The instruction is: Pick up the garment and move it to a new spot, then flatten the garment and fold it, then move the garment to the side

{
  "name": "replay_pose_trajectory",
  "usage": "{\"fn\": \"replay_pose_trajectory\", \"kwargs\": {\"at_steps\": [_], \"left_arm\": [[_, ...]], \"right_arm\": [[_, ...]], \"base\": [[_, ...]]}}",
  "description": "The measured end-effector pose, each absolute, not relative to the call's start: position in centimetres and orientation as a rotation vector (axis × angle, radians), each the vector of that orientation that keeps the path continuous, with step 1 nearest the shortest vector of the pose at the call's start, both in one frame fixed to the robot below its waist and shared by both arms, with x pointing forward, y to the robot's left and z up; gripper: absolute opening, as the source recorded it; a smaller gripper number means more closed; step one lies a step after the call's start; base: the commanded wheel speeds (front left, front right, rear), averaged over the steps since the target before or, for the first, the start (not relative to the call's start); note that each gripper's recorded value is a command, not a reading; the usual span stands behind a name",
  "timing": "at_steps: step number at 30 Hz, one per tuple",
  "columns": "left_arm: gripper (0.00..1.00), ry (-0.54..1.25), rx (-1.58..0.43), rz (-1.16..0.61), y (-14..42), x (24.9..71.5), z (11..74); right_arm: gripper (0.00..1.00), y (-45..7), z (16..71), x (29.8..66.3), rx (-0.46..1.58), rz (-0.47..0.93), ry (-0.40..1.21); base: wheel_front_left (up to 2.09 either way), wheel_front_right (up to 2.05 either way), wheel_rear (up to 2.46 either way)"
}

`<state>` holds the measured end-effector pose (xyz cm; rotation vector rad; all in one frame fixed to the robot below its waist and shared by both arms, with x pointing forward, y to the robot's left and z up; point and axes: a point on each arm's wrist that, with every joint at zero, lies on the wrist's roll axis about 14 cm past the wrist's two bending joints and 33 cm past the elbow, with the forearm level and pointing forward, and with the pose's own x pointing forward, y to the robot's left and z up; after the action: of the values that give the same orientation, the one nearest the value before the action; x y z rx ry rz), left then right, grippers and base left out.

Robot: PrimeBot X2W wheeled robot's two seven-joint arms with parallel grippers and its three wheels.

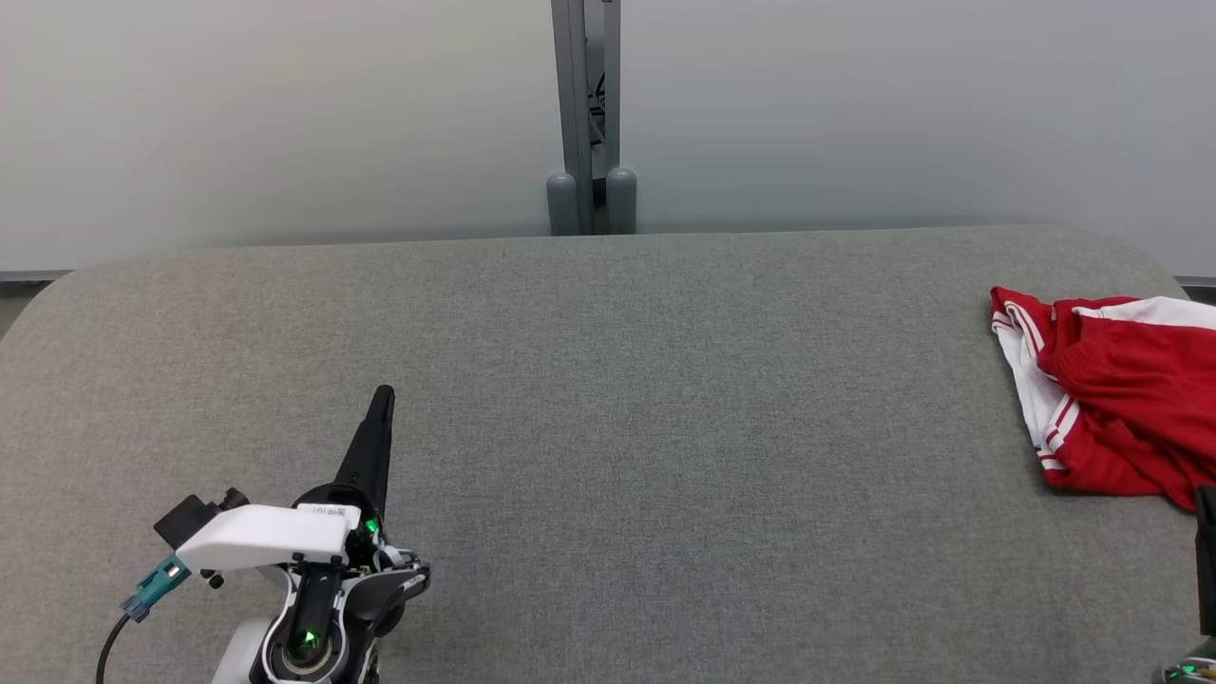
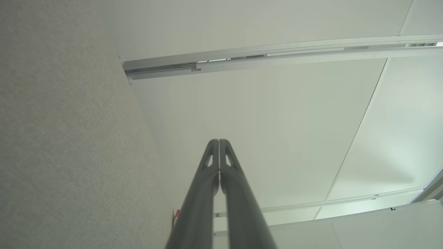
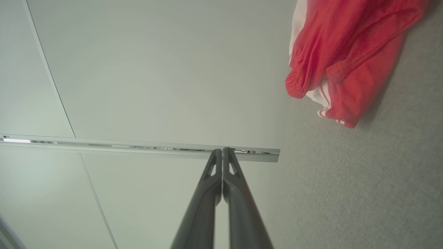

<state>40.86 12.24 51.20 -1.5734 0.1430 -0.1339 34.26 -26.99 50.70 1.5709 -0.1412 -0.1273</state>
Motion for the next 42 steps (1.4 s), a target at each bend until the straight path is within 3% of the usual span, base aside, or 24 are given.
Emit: {"fn": "replay_pose_trajectory", "kwargs": {"at_steps": [42], "left_arm": [[0.0,0.143,-1.573,-0.134,12.24,40.87,51.21]], "right_arm": [[0.0,-27.06,50.55,34.11,1.572,-0.133,-0.139]], "base": [[0.0,0.0,0.0]]}}
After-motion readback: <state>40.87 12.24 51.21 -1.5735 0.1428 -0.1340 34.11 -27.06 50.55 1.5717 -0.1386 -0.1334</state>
